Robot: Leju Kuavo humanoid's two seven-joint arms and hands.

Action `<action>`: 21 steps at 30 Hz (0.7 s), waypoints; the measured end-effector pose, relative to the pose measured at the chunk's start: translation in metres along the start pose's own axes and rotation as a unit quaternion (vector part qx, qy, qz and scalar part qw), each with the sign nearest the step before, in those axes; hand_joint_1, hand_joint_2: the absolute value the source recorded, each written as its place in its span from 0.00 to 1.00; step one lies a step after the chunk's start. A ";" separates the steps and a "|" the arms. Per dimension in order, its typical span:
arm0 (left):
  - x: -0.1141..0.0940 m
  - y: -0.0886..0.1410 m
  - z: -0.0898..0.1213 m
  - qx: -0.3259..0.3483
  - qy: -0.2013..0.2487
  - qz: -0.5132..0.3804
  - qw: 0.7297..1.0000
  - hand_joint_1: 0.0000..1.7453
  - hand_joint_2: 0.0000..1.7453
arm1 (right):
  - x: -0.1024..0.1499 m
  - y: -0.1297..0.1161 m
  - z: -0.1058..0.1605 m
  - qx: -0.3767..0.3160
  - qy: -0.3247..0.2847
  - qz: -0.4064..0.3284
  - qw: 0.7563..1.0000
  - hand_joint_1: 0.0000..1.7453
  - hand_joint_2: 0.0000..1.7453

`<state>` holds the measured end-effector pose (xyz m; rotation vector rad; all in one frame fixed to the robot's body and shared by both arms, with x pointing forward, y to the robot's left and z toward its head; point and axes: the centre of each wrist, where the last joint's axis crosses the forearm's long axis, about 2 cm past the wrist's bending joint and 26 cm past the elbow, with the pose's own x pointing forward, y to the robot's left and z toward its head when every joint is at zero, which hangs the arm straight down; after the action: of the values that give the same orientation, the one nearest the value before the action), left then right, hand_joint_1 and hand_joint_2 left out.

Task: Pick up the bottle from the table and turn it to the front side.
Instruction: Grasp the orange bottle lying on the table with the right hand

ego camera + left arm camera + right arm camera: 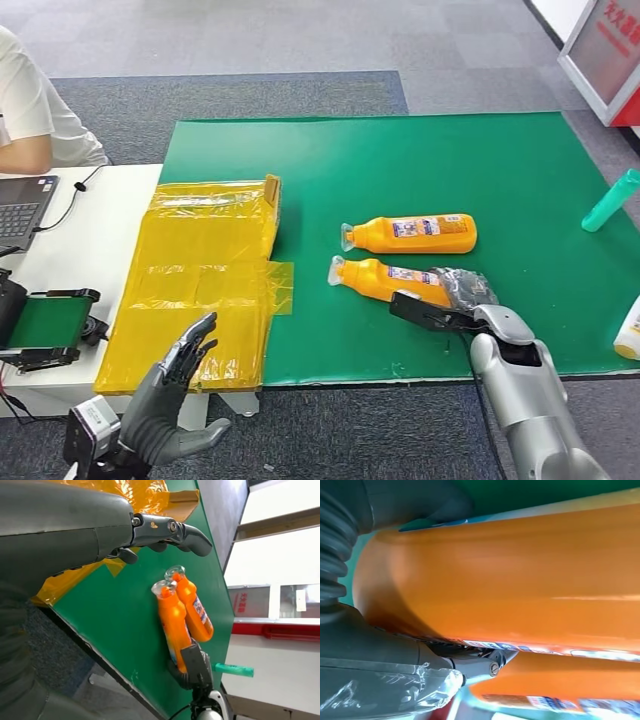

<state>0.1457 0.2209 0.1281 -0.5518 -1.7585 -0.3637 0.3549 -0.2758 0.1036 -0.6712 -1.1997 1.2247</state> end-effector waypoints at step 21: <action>0.020 0.013 -0.031 0.104 -0.050 0.038 0.993 0.00 1.00 | 0.115 0.008 0.074 -0.098 -0.265 -0.363 0.888 1.00 1.00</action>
<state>0.1748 0.2192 0.1544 -0.4923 -1.8401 -0.0973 0.2714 -0.1805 0.1552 0.0263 -1.8316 0.6510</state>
